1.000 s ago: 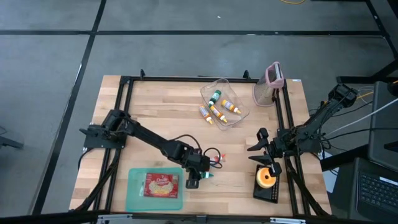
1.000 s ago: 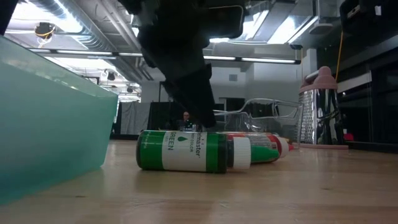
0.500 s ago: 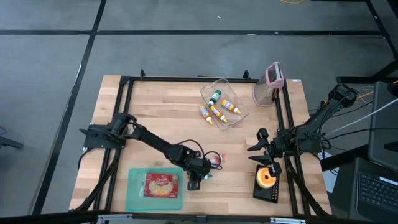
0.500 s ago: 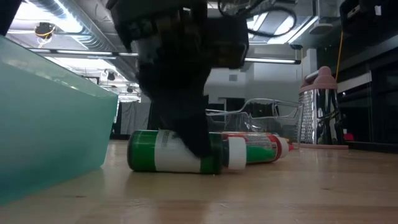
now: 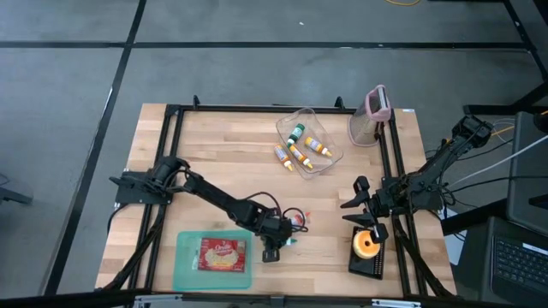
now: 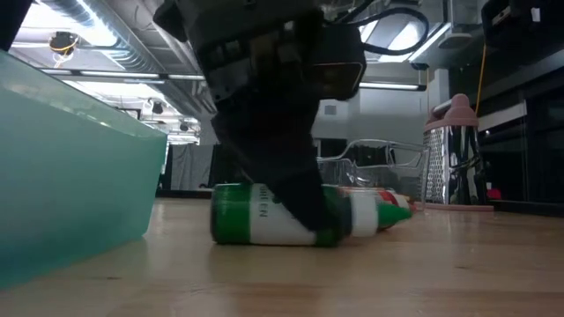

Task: Pick & Place Food Item
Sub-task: Put the green food coloring into the transparent bin

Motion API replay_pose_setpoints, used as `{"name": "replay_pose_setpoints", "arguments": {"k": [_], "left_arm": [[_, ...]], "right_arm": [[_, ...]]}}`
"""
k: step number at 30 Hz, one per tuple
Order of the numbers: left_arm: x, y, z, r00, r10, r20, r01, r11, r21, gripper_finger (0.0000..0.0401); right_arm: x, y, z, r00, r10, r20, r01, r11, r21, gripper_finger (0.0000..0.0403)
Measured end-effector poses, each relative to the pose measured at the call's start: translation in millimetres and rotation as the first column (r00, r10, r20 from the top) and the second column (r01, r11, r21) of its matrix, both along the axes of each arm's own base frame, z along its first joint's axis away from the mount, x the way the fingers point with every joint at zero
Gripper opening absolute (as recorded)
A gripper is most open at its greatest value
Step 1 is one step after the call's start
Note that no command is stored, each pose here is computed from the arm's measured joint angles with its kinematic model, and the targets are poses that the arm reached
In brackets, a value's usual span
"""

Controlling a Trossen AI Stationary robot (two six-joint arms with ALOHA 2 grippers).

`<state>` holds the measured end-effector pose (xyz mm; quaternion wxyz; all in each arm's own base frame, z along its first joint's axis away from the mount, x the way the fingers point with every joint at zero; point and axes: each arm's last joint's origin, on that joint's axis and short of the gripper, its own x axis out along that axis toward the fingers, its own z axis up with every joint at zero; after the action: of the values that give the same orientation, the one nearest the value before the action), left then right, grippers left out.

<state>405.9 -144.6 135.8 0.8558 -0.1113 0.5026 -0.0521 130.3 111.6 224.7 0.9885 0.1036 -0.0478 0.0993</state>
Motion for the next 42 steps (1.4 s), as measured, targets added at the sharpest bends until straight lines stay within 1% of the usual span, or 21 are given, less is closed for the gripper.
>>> {"name": "replay_pose_setpoints", "arguments": {"k": [3,8,9,11,13,16,17,19,21,24,25,28,31,35,36,39,42], "left_arm": [[0,-1,9,0.999,-0.012,0.033,0.013,0.999,-0.032,0.0115],[-1,-2,40,0.991,-0.025,0.128,0.035,0.997,-0.075,0.0117],[-3,-2,45,0.990,-0.030,0.136,0.040,0.996,-0.075,0.0117],[-4,-2,60,0.980,-0.041,0.196,0.056,0.996,-0.071,0.0115],[-6,0,77,0.962,-0.046,0.271,0.057,0.998,-0.033,0.0114],[-6,4,99,0.914,-0.062,0.400,0.034,0.997,0.075,0.0115],[-5,5,106,0.890,-0.069,0.451,0.017,0.993,0.119,0.0116],[-3,10,121,0.833,-0.089,0.546,-0.027,0.980,0.199,0.0118],[3,18,134,0.756,-0.099,0.647,-0.075,0.969,0.236,0.0117],[12,42,138,0.660,-0.084,0.747,-0.122,0.969,0.216,0.0113],[14,54,136,0.640,-0.071,0.765,-0.136,0.970,0.203,0.0113],[17,92,126,0.601,-0.009,0.799,-0.216,0.961,0.173,0.0113],[14,132,114,0.567,0.051,0.822,-0.288,0.948,0.139,0.0114],[6,185,104,0.509,0.131,0.851,-0.320,0.946,0.046,0.0112],[3,197,101,0.506,0.143,0.851,-0.325,0.945,0.035,0.0112],[-4,231,96,0.525,0.179,0.832,-0.341,0.940,0.013,0.0112],[-10,260,91,0.534,0.210,0.819,-0.309,0.950,-0.042,0.0112]], "right_arm": [[0,0,0,1.000,0.000,0.000,0.000,1.000,-0.001,0.0146],[0,0,0,1.000,0.003,0.000,-0.003,1.000,-0.001,0.0146],[0,0,0,1.000,0.003,0.000,-0.003,1.000,-0.002,0.0146],[0,0,0,1.000,0.003,-0.001,-0.003,1.000,-0.003,0.0146],[0,0,0,1.000,0.003,-0.001,-0.003,1.000,-0.002,0.0146],[0,0,0,1.000,0.003,0.000,-0.003,1.000,-0.001,0.0146],[0,0,0,1.000,0.003,0.000,-0.003,1.000,-0.001,0.0146],[0,0,0,1.000,0.003,0.000,-0.003,1.000,-0.001,0.0146],[0,0,0,1.000,0.003,0.000,-0.003,1.000,0.000,0.0146],[0,0,0,1.000,0.003,0.001,-0.003,1.000,0.000,0.0146],[0,0,0,1.000,0.003,0.001,-0.003,1.000,0.001,0.0146],[0,0,0,1.000,0.004,0.002,-0.004,1.000,0.003,0.0146],[0,0,0,1.000,0.010,0.003,-0.010,1.000,0.004,0.0146],[0,1,0,1.000,0.027,0.003,-0.027,1.000,0.001,0.0146],[0,1,0,1.000,0.027,0.003,-0.027,1.000,-0.001,0.0146],[0,1,0,1.000,0.026,0.004,-0.026,1.000,-0.006,0.0146],[0,1,0,1.000,0.025,0.005,-0.025,1.000,-0.014,0.0146]]}}
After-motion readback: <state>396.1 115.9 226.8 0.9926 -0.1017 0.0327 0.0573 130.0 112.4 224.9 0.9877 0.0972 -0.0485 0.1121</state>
